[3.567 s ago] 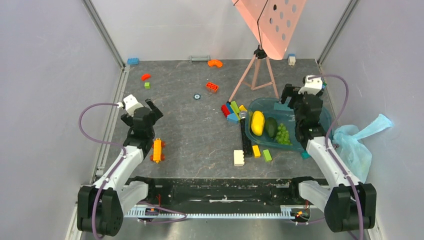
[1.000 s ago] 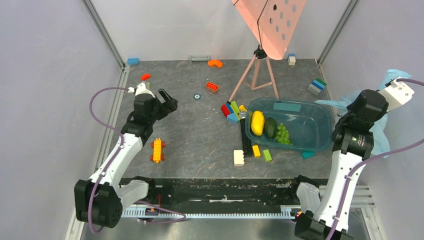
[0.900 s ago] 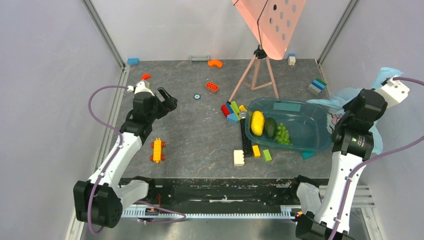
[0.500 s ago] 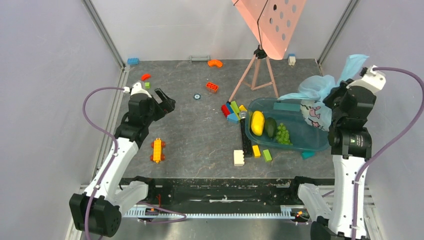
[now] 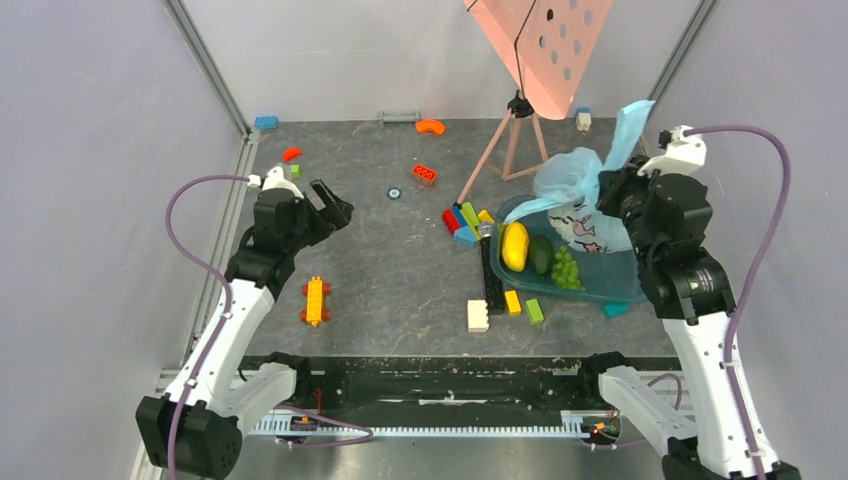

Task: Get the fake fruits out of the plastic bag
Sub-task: Place the plastic bag at the center of the board.

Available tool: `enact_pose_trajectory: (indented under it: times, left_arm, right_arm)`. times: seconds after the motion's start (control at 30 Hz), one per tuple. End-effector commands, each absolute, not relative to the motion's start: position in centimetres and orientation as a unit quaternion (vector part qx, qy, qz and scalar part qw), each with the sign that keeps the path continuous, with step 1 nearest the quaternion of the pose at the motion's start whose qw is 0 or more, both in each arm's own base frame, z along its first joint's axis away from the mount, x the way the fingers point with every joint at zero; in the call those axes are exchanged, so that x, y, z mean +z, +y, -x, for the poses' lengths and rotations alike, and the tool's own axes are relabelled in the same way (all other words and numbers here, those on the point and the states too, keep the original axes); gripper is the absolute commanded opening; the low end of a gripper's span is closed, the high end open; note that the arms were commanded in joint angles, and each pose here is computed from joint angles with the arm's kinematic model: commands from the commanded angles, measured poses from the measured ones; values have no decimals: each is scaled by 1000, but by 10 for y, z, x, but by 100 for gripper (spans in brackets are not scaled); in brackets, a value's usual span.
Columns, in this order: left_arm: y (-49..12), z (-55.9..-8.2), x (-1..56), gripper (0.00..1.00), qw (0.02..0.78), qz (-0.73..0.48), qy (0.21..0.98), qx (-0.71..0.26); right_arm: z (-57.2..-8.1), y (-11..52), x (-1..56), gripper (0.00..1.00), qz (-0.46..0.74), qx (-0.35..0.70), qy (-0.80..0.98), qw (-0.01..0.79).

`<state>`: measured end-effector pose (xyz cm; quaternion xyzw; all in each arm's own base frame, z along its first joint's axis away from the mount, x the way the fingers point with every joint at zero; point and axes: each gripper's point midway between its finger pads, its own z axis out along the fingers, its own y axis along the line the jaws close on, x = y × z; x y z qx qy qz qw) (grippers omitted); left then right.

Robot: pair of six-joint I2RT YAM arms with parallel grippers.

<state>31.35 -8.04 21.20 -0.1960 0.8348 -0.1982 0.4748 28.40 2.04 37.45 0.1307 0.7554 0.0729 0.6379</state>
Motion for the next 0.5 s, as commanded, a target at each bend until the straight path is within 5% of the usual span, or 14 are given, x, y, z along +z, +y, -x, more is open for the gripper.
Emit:
enact_pose_trajectory:
  times: [0.0,0.47]
  left_arm:
    - [-87,-309,245,100,500,167,820,-222]
    - [-70,-283,276,100,536,146,810,-188]
  right_arm:
    - [-290,59,386,0,-99,109,738,658]
    - [-237,228,371,0,15,142,738,660]
